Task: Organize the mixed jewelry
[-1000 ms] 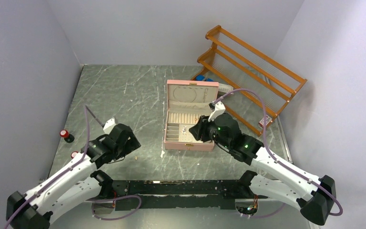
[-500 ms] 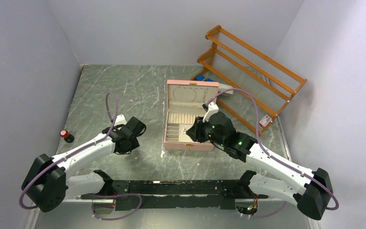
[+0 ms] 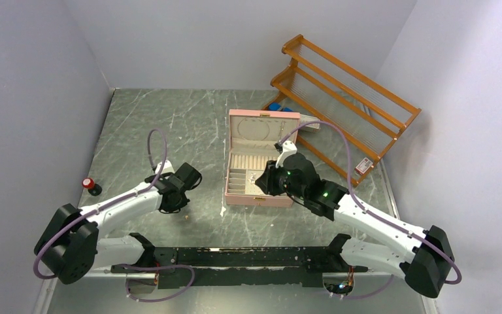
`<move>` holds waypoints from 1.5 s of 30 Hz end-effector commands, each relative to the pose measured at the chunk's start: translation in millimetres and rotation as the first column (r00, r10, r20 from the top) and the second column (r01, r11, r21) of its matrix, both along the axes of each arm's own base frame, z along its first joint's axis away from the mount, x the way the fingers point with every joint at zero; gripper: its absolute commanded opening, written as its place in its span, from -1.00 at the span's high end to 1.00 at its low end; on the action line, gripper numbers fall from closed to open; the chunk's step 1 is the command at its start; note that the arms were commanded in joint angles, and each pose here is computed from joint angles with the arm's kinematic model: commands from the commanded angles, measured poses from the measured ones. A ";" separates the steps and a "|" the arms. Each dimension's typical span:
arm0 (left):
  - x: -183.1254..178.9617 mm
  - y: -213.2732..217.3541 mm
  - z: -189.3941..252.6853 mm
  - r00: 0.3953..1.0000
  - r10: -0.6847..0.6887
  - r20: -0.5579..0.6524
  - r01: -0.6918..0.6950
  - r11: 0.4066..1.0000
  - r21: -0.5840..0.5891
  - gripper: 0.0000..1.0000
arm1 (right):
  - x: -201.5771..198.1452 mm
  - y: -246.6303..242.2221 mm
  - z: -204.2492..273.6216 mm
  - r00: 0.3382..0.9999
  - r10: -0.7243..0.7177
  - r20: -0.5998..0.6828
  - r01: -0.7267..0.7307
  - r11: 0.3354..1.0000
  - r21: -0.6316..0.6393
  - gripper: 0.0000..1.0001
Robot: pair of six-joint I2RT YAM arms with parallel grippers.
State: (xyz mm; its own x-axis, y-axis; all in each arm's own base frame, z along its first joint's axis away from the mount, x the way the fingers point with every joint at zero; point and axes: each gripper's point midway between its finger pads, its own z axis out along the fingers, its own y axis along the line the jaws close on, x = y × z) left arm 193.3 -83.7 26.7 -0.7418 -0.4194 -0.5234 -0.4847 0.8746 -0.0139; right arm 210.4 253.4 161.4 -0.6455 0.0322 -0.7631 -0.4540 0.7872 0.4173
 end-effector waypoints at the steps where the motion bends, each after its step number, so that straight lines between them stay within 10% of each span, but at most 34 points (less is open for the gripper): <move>1: 3.8 6.7 -1.0 1.000 0.024 0.017 -0.025 0.999 0.042 0.48 | 6.4 4.8 13.7 0.999 0.003 0.045 -0.004 1.000 0.012 0.48; 45: -9.1 7.0 3.9 0.995 0.074 0.064 -0.070 0.995 -0.068 0.36 | 5.7 8.2 8.9 1.000 0.017 0.011 -0.017 1.000 -0.014 0.60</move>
